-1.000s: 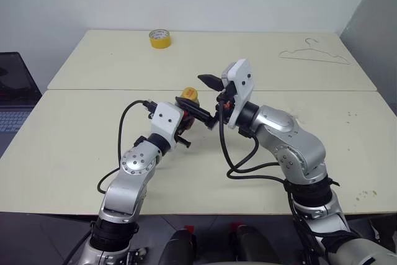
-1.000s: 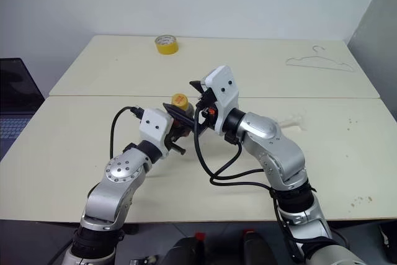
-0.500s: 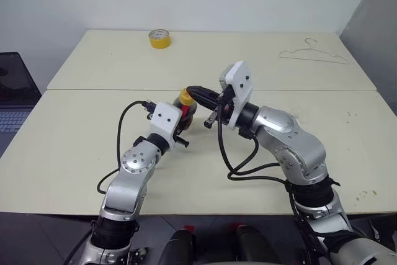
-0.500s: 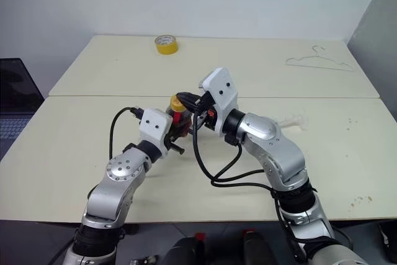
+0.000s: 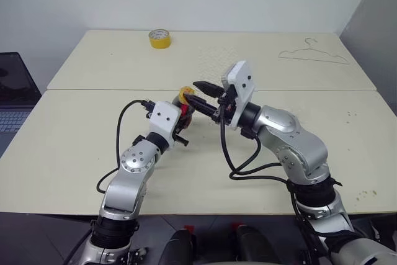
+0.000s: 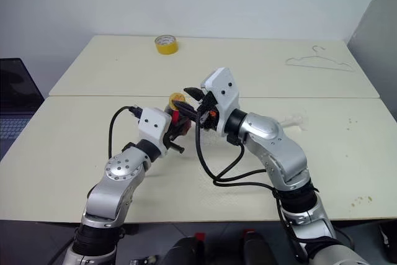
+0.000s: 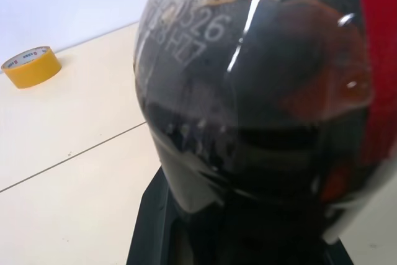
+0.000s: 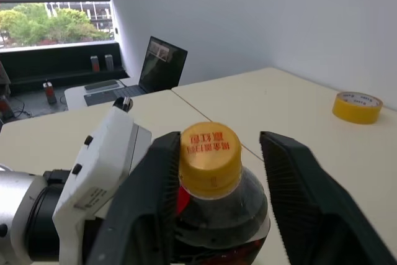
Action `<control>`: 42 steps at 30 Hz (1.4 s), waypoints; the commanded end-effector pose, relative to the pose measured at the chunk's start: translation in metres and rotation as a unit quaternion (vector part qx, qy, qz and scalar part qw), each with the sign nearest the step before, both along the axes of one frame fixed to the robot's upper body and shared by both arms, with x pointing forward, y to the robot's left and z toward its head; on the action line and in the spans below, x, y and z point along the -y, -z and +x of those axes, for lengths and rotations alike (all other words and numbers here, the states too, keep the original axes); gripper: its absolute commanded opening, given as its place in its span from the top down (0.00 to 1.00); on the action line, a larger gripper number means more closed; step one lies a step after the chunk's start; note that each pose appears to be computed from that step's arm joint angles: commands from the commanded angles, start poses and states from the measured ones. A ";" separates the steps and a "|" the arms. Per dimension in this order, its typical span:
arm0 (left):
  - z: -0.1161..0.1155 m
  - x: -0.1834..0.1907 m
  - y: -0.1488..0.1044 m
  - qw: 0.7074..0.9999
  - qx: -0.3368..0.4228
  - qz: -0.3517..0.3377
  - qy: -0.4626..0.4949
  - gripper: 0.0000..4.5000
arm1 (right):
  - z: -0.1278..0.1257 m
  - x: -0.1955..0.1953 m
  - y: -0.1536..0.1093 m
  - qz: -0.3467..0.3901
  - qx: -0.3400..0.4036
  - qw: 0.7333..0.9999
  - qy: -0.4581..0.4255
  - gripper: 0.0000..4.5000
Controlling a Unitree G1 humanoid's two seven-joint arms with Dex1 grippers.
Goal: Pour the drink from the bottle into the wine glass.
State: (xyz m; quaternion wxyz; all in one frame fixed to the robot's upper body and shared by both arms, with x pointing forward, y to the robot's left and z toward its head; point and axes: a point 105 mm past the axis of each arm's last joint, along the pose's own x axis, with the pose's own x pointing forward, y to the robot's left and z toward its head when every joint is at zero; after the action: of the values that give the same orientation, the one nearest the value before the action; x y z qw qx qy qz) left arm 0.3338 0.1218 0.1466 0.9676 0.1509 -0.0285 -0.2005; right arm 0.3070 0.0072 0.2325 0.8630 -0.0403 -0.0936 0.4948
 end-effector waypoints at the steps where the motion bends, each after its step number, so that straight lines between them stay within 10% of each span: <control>1: 0.000 0.000 -0.024 0.999 0.051 -0.003 0.001 0.86 | -0.010 -0.005 -0.007 0.001 0.016 1.000 -0.019 0.48; 19: -0.002 0.000 -0.022 0.999 0.050 0.002 0.002 0.86 | -0.003 -0.004 -0.011 0.006 0.028 1.000 0.003 0.48; 23: -0.002 0.000 -0.021 0.999 0.047 0.003 0.005 0.86 | -0.001 -0.001 -0.014 0.010 0.037 0.999 0.006 0.69; 28: -0.006 -0.002 -0.020 0.999 0.035 0.013 0.023 0.86 | -0.002 0.001 -0.017 -0.001 0.055 0.999 -0.004 0.72; 42: -0.053 -0.034 0.001 0.946 -0.173 0.042 0.269 0.86 | -0.031 0.027 -0.019 -0.133 0.217 0.950 -0.182 0.72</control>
State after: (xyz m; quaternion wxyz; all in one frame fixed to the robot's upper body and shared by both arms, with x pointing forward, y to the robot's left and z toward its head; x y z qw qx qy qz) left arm 0.2851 0.1380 0.1485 0.8611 0.1598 0.0843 -0.4752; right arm 0.2724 -0.0020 0.2263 0.7080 -0.1946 -0.1624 0.6592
